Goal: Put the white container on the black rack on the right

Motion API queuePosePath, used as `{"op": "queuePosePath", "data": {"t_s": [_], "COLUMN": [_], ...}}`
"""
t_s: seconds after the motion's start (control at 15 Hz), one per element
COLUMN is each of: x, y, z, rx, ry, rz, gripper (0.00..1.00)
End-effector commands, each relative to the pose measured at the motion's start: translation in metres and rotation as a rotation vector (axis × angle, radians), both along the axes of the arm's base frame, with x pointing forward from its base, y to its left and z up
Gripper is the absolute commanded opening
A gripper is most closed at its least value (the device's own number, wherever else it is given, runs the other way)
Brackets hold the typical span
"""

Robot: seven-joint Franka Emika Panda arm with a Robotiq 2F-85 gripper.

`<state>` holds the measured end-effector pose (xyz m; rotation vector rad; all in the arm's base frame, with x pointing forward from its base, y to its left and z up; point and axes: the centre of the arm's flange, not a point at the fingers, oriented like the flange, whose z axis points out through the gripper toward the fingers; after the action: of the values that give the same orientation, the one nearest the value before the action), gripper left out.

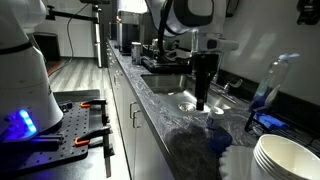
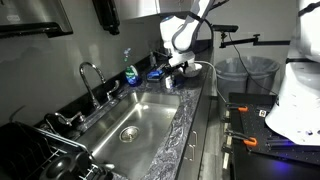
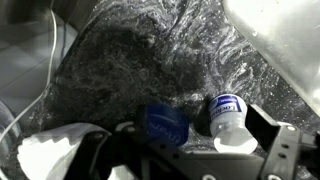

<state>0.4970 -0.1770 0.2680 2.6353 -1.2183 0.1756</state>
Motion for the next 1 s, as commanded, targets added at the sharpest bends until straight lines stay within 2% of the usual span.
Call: {"op": "queuePosePath", "data": {"t_s": [0.0,0.13,0.73,0.93], "x": [0.000,-0.001,0.014,0.026], "y": [-0.001,0.004,-0.016,-0.020], "z": [0.000,-0.006,-0.013,-0.018], "rx": [0.000,0.000,0.136,0.133], "ry": [0.000,-0.005,-0.056,-0.056], "rz": [-0.002,-0.005,0.044,0.077], "gripper": [1.00,1.00,1.00,1.00]}}
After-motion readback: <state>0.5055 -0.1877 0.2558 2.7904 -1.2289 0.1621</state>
